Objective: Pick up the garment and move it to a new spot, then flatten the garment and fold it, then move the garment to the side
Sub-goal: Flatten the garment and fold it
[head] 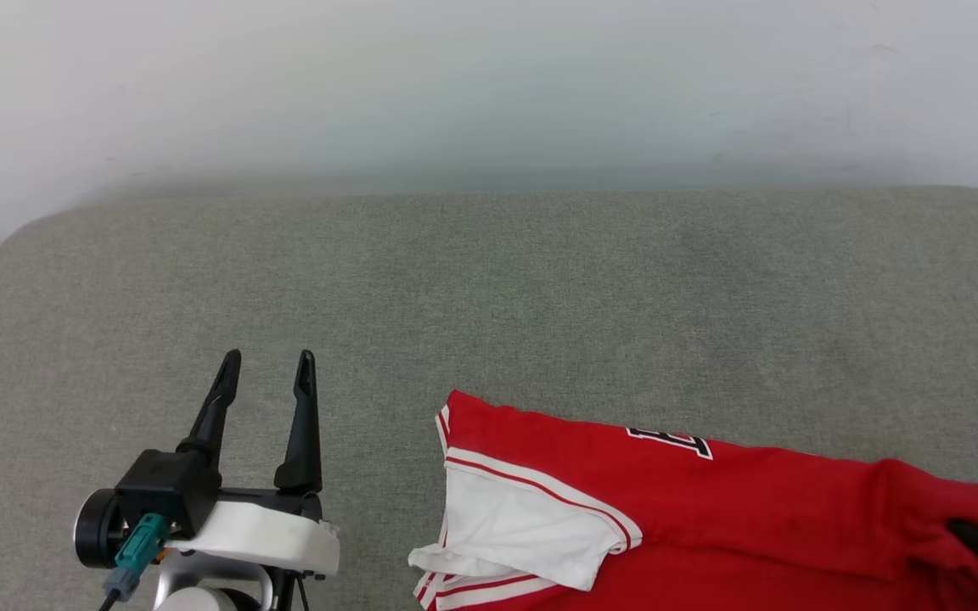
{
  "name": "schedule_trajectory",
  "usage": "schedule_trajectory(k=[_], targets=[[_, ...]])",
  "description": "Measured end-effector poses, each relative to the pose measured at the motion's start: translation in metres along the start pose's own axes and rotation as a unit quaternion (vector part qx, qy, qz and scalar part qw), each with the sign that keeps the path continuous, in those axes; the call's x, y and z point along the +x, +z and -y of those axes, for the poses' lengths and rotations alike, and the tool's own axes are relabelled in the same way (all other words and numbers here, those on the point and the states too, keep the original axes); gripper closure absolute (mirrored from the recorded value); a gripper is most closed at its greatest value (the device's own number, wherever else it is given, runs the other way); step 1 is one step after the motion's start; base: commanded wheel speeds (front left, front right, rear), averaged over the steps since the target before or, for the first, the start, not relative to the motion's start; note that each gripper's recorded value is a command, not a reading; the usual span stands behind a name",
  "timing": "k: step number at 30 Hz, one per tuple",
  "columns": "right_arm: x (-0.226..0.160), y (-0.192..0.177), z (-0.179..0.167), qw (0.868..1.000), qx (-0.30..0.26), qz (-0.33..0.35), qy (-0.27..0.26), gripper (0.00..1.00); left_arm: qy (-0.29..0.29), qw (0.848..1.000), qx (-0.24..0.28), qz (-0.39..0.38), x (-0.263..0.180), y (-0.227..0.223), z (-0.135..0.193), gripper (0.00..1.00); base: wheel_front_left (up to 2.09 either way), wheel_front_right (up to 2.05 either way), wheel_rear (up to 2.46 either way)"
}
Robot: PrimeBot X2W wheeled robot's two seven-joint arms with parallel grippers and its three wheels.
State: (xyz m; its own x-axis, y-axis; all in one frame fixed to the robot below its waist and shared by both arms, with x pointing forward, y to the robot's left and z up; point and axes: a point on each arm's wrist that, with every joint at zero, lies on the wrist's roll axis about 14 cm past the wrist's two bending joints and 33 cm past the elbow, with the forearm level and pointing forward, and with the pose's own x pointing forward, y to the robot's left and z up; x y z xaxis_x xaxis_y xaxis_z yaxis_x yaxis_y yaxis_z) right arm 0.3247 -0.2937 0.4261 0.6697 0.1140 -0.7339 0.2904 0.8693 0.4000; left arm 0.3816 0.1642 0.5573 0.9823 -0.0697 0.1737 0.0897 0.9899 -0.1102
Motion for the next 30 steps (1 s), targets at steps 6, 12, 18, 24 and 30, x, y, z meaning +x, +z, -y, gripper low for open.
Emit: schedule_trajectory(k=[6, 12, 18, 24, 30], targets=[[0.007, -0.027, -0.078, 0.983, 0.075, -0.067, 0.153, 1.00, -0.002, 1.000, -0.003, -0.002, -0.002, -0.001, 0.003, 0.00, 0.00, 0.00, 0.00], [0.006, -0.034, -0.135, 0.951, 0.104, -0.106, 0.271, 1.00, 0.009, 1.000, 0.003, 0.000, -0.005, 0.002, -0.006, 0.00, 0.00, 0.00, 0.00], [0.017, -0.061, -0.207, 0.907, 0.119, -0.159, 0.370, 1.00, 0.012, 1.000, 0.004, -0.002, -0.006, 0.002, -0.009, 0.00, 0.00, 0.00, 0.00], [0.030, -0.092, -0.268, 0.885, 0.101, -0.199, 0.409, 1.00, 0.013, 1.000, 0.000, -0.007, -0.004, -0.002, -0.010, 0.00, 0.00, 0.00, 0.00], [0.050, -0.126, -0.292, 0.888, 0.080, -0.225, 0.393, 1.00, 0.025, 1.000, 0.000, -0.013, -0.004, -0.007, -0.017, 0.00, 0.00, 0.00, 0.00]])
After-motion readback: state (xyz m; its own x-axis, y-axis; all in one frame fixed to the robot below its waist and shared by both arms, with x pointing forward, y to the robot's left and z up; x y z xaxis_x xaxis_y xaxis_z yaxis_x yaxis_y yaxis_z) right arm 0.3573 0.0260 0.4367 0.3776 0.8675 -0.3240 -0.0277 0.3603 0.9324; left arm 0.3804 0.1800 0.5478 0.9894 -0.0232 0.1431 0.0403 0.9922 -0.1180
